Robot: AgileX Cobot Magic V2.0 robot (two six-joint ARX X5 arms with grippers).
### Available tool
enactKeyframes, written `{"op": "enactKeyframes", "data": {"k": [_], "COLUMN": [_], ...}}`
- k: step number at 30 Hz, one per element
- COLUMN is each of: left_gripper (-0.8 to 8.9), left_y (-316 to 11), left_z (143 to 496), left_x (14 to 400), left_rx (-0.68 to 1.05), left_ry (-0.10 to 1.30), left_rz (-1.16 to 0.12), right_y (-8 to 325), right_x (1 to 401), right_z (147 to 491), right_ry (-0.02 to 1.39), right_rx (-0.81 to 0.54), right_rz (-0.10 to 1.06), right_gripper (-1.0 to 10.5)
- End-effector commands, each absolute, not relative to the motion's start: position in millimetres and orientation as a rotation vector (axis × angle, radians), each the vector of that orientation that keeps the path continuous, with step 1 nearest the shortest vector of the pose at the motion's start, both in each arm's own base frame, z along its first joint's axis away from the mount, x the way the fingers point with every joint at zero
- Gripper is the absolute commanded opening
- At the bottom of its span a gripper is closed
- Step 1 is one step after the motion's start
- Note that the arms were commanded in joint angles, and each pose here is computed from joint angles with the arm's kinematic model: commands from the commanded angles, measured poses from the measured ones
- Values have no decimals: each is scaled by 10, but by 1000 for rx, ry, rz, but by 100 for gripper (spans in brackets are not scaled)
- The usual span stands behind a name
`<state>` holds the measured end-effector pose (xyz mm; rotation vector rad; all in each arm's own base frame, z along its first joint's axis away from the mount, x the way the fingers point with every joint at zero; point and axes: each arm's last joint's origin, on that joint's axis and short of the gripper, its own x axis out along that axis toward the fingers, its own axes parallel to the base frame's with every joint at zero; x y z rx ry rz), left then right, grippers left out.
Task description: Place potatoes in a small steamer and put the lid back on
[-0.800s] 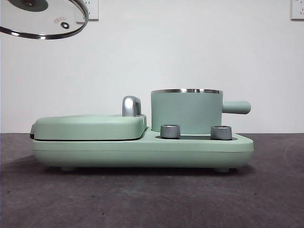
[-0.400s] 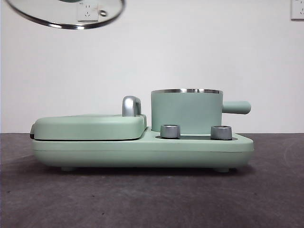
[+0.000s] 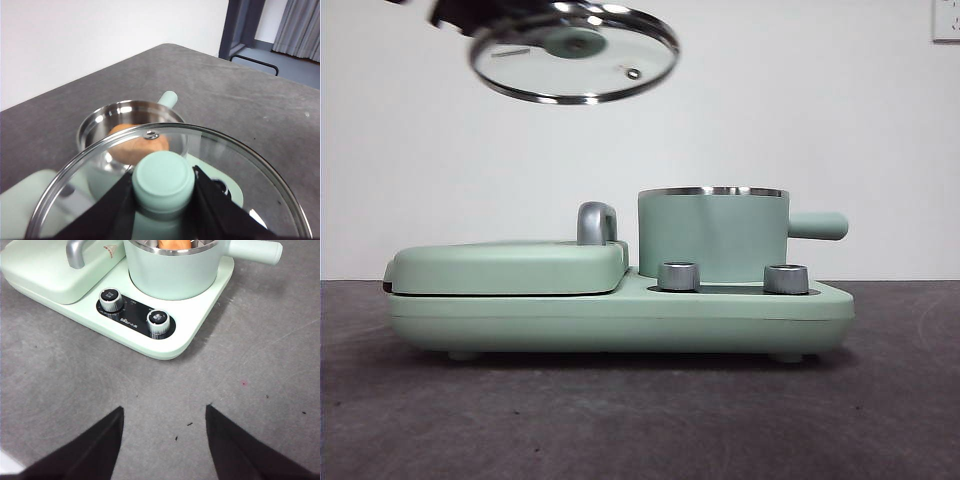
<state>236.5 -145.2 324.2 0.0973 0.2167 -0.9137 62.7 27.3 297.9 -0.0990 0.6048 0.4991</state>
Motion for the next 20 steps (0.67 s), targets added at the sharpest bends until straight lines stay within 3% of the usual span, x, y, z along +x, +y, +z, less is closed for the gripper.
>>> {"op": "enactKeyframes", "data": {"k": [1, 11, 20], "left_gripper": [15, 15, 15], "left_y": [-1599, -2100, -2459], "left_z": [3416, 3458, 3288], "left_x": [2521, 3110, 3523], "left_rx": [107, 149, 187], "left_ry": [145, 136, 142], "left_rz": [-937, -977, -986], "right_y": [276, 276, 272], "right_x": [629, 627, 616], "right_z": [2988, 2986, 2970], "right_ry": [605, 608, 628], "right_rx": [-82, -82, -84], "right_rz": [499, 499, 498], "right_gripper": [252, 252, 252]}}
